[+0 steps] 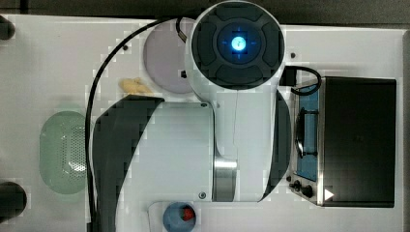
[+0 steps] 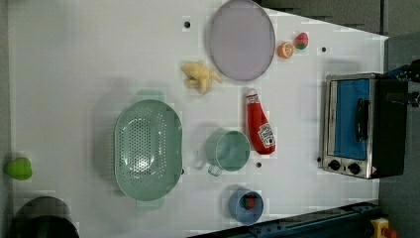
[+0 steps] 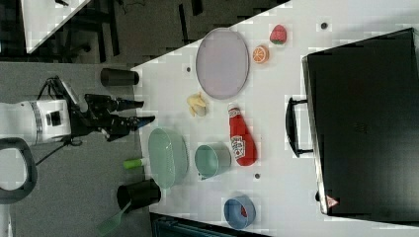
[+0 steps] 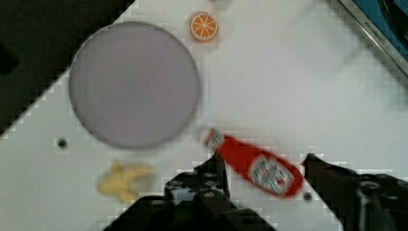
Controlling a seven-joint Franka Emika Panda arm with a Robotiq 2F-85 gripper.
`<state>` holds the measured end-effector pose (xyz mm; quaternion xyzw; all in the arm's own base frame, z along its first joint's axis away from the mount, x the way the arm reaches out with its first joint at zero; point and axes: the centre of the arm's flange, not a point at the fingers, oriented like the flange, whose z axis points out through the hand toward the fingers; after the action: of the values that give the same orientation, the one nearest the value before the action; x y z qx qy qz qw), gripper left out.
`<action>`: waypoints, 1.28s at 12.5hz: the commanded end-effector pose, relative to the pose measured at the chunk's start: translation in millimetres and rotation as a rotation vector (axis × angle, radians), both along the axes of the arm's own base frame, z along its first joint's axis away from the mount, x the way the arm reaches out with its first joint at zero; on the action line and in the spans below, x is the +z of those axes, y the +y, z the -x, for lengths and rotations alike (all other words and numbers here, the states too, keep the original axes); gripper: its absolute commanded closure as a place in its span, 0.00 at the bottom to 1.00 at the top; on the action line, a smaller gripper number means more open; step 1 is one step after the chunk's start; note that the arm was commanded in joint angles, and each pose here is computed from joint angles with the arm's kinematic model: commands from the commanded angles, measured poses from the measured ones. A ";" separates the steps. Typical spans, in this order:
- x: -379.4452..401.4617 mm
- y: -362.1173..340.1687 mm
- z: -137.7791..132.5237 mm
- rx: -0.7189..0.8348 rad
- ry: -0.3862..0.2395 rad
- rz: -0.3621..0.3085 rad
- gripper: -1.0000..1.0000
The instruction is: Pick Ketchup from the table and place it in strainer.
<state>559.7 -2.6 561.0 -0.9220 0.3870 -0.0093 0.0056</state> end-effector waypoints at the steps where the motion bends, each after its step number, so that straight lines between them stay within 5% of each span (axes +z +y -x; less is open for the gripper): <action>1: 20.8 -19.6 55.9 -0.078 0.073 -0.016 0.21; 3: -0.2 -16.6 57.6 -0.064 0.109 -0.016 0.00; 10: -110.8 16.5 68.3 0.366 0.196 -0.033 0.00; 16: -200.5 29.0 73.5 0.892 0.088 -0.028 0.00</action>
<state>477.4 18.7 343.9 -0.9960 0.0576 0.0689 0.0032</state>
